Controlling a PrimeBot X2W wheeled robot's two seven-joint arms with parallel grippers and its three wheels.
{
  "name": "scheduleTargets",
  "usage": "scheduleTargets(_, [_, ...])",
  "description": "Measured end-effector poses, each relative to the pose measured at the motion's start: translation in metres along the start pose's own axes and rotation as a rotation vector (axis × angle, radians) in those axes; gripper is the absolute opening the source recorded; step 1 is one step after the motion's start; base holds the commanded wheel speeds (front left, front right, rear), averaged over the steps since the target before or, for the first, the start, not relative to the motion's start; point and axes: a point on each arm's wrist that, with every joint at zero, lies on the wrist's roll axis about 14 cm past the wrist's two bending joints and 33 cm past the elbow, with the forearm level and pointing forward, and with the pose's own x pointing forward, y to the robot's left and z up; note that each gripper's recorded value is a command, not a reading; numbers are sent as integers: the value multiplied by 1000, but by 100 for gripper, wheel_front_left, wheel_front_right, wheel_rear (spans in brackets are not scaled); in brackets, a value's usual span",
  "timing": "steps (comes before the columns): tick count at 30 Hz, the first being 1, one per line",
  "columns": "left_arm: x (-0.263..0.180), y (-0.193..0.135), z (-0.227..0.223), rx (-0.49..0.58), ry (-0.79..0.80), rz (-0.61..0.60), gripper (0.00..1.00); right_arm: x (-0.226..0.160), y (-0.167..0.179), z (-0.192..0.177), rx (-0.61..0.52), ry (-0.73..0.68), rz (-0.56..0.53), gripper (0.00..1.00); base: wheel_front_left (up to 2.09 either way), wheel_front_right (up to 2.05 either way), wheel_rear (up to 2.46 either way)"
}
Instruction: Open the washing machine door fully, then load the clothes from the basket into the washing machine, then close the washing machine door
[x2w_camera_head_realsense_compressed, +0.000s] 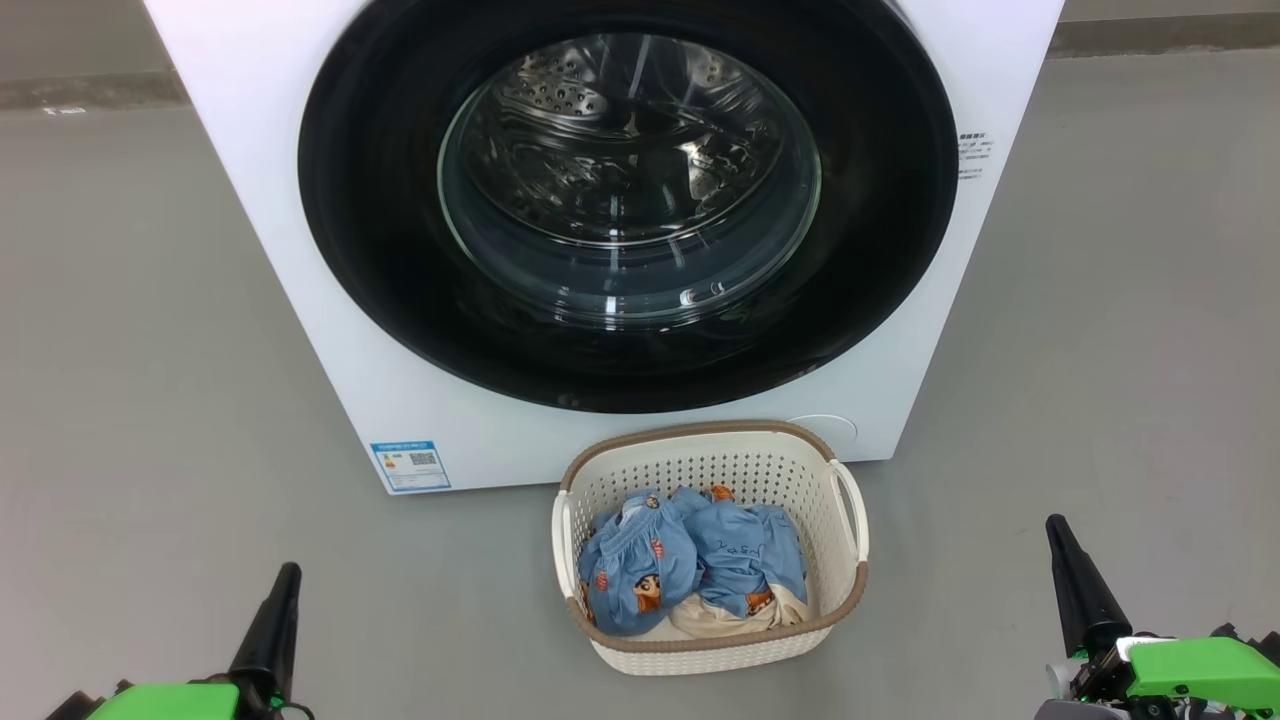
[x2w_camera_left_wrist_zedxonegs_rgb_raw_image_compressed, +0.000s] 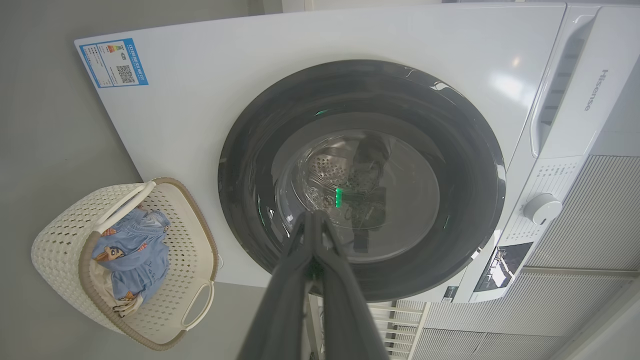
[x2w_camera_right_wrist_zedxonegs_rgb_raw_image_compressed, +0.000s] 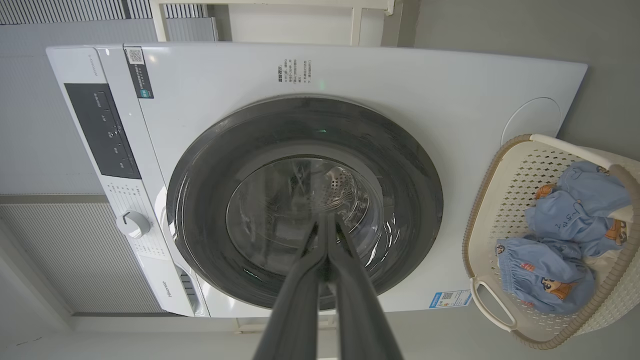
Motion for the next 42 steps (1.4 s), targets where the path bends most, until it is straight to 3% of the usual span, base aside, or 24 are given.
scheduleTargets(35, [0, 0, 0, 1, 0, 0, 0, 0, 0, 0, 0, 0, 0, 0, 0, 0, 0])
scheduleTargets(36, [0, 1, 0, 0, 0, 4, 100, 0, -1, 0, 1, -1, -4, 100, 0, 0, 0])
scheduleTargets(42, [-13, 30, -7, -27, 1, 87, 100, -11, -28, -2, 16, -5, -83, 100, 0, 0, 0])
